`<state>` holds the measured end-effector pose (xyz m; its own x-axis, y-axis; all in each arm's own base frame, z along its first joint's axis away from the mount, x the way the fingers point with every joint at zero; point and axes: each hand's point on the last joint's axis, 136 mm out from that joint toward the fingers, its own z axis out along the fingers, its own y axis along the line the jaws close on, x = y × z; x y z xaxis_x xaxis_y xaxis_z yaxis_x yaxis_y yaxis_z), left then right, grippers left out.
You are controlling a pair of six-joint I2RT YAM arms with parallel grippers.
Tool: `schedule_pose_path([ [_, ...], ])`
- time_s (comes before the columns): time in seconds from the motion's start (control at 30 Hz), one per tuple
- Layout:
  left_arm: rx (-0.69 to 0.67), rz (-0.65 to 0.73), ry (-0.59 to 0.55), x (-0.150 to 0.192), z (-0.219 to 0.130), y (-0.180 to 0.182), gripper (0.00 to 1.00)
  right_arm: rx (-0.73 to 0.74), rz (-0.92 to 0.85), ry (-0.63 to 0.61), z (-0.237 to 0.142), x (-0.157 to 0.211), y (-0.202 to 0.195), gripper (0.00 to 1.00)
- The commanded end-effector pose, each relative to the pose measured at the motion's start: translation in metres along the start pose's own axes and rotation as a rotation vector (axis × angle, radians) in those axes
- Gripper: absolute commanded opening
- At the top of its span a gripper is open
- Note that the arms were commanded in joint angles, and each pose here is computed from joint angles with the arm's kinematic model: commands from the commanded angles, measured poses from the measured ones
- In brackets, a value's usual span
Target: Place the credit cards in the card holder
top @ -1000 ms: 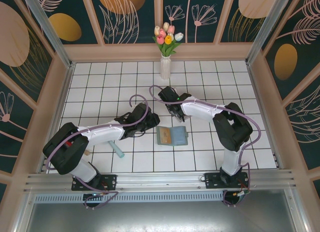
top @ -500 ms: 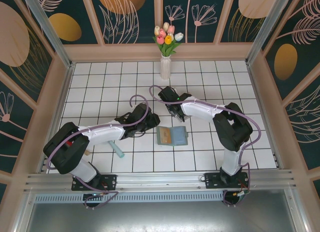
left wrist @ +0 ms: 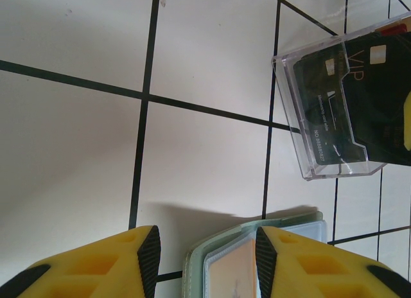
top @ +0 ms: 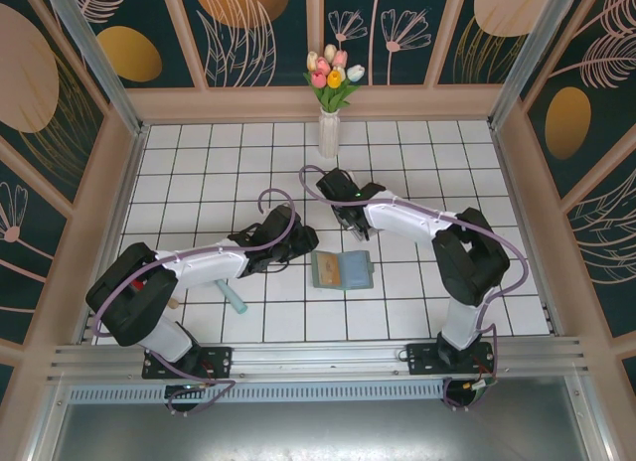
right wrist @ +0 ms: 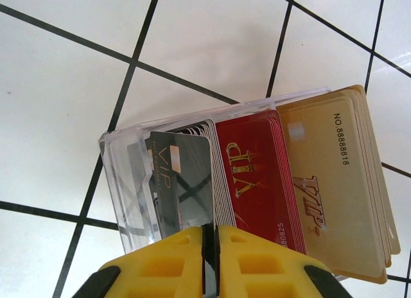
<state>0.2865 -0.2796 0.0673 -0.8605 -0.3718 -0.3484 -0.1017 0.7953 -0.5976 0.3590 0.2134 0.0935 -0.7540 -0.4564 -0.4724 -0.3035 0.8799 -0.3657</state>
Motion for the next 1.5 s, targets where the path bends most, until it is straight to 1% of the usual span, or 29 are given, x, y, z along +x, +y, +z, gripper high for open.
schedule_pose_path([
  [0.0,0.01,-0.004,-0.011,-0.005,0.001,-0.004,0.46,-0.005,0.024,-0.02,-0.02,-0.01,-0.01,0.12],
  [0.13,0.017,-0.004,-0.016,-0.006,-0.001,-0.006,0.47,-0.039,0.05,-0.039,-0.025,-0.011,-0.01,0.12],
  [0.3,0.018,-0.004,-0.014,-0.006,-0.001,-0.007,0.47,-0.024,0.061,-0.026,-0.017,-0.009,-0.015,0.11],
  [0.4,0.02,-0.006,-0.016,-0.007,-0.003,-0.007,0.47,-0.083,0.085,-0.03,-0.023,-0.013,-0.01,0.09],
  [0.5,0.041,-0.005,-0.02,-0.009,-0.006,-0.013,0.46,-0.122,0.124,-0.032,-0.035,-0.016,-0.009,0.06],
  [0.63,0.103,-0.009,-0.037,-0.015,-0.015,-0.029,0.47,-0.217,0.213,-0.102,-0.067,-0.028,-0.012,0.05],
  [0.73,0.184,-0.007,-0.049,-0.021,-0.026,-0.049,0.48,-0.332,0.314,-0.171,-0.095,-0.036,-0.017,0.05],
  [0.83,0.286,-0.007,-0.061,-0.026,-0.039,-0.07,0.52,-0.495,0.431,-0.227,-0.117,-0.039,-0.022,0.05],
  [0.9,0.376,-0.013,-0.066,-0.029,-0.049,-0.086,0.56,-0.625,0.511,-0.267,-0.133,-0.041,-0.027,0.04],
  [0.93,0.427,-0.017,-0.07,-0.031,-0.055,-0.093,0.59,-0.724,0.536,-0.281,-0.145,-0.041,-0.022,0.04],
  [0.97,0.487,-0.018,-0.072,-0.032,-0.063,-0.102,0.6,-0.794,0.592,-0.298,-0.149,-0.041,-0.031,0.04],
  [1.07,0.63,-0.027,-0.068,-0.037,-0.081,-0.121,0.64,-0.977,0.654,-0.322,-0.166,-0.037,-0.034,0.04],
  [1.13,0.696,-0.024,-0.061,-0.04,-0.089,-0.13,0.64,-1.054,0.658,-0.327,-0.174,-0.034,-0.034,0.04],
  [1.3,0.778,-0.019,-0.029,-0.044,-0.094,-0.141,0.65,-1.206,0.627,-0.315,-0.193,-0.03,-0.026,0.04],
  [1.4,0.831,-0.02,-0.01,-0.044,-0.097,-0.149,0.64,-1.276,0.623,-0.308,-0.198,-0.028,-0.02,0.04],
  [1.47,0.86,-0.013,0.011,-0.042,-0.097,-0.154,0.59,-1.293,0.627,-0.3,-0.197,-0.028,-0.018,0.04],
])
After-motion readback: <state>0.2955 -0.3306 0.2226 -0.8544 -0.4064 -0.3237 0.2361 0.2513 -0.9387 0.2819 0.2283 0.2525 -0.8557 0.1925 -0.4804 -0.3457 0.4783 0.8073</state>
